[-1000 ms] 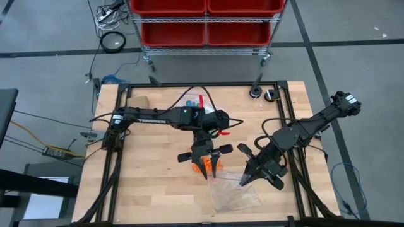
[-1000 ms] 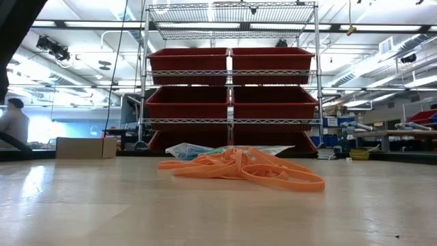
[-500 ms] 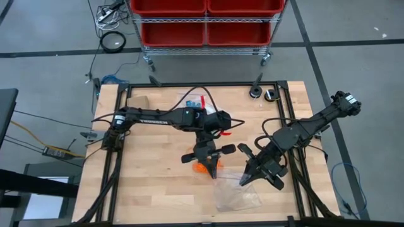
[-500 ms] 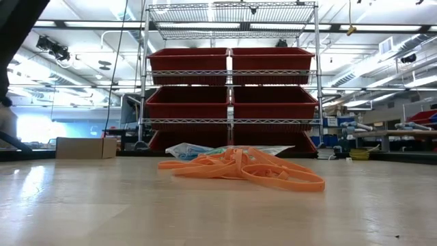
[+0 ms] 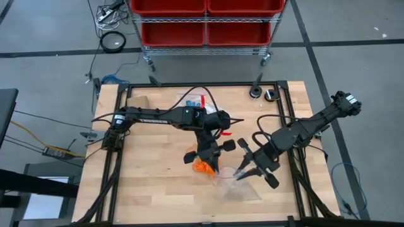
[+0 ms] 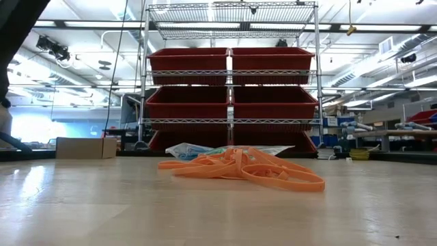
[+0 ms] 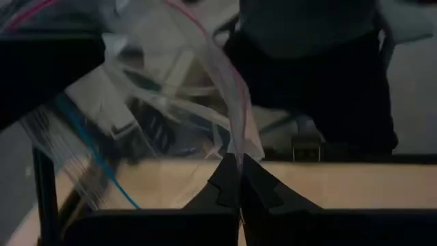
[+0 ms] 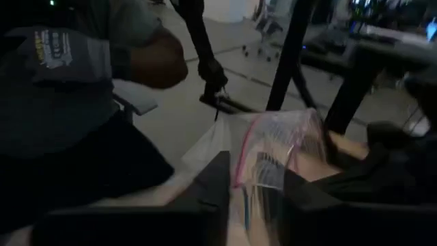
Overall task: Sort rubber bands
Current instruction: Put the orange rubber band into the transparent zip bag
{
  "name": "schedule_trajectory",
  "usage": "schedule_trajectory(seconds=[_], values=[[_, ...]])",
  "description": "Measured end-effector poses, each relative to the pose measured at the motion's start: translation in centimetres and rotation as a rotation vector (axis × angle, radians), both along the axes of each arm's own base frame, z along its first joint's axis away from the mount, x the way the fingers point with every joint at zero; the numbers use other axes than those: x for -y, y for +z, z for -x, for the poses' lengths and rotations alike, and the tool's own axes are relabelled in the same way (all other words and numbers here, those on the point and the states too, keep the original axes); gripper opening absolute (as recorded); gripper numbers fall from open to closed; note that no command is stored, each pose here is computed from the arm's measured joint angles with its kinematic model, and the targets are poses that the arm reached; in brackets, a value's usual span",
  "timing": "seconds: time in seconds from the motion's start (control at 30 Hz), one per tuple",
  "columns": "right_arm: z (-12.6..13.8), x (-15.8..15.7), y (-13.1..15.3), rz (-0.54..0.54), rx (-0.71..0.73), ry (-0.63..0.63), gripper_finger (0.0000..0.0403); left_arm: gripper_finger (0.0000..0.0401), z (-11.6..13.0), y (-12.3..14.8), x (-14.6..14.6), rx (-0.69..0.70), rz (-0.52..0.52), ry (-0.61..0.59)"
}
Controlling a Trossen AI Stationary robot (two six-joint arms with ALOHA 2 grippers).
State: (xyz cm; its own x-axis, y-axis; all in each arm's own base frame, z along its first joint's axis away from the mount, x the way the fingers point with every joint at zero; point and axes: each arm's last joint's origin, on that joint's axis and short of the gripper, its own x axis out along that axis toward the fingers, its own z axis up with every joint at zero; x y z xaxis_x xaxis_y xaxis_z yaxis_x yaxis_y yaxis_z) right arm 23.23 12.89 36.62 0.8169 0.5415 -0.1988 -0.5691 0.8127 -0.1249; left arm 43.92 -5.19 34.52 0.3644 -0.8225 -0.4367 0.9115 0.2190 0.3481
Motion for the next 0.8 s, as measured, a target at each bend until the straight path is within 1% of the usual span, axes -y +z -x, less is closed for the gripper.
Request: schedule_trajectory(seconds=[0.13, 0.2, 0.3, 0.4, 0.5, 0.63, 0.7, 0.8], values=[[0.0, 0.2, -0.5, -0.021, -0.077, -0.056, 0.0133, 0.0001, 0.4, 0.2, -0.5, -0.047, -0.101, 0.093], [0.1, 0.3, -0.8, -0.014, -0.103, -0.102, 0.0161, 0.0001, 0.6, 0.4, -0.8, -0.074, -0.137, 0.127], [0.2, 0.2, -1.1, 0.024, -0.119, -0.192, 0.0195, 0.0001, 1.0, 0.7, -1.2, -0.116, -0.18, 0.164], [0.5, 0.1, -1.5, 0.068, -0.138, -0.26, 0.022, 0.0001, 1.5, 0.9, -1.3, -0.154, -0.255, 0.216], [0.8, 0.1, -1.9, 0.1, -0.178, -0.318, 0.0232, 0.0, 1.7, 1.0, -1.5, -0.164, -0.337, 0.283], [1.2, 0.2, -2.5, 0.125, -0.228, -0.407, 0.0233, 0.0, 2.5, 1.6, -1.8, -0.172, -0.417, 0.36], [1.5, 0.2, -2.8, 0.142, -0.255, -0.452, 0.023, 0.0, 2.7, 1.5, -1.8, -0.207, -0.45, 0.398], [2.2, 0.3, -3.2, 0.161, -0.3, -0.5, 0.0223, 0.0, 3.1, 0.8, -1.7, -0.308, -0.468, 0.43]])
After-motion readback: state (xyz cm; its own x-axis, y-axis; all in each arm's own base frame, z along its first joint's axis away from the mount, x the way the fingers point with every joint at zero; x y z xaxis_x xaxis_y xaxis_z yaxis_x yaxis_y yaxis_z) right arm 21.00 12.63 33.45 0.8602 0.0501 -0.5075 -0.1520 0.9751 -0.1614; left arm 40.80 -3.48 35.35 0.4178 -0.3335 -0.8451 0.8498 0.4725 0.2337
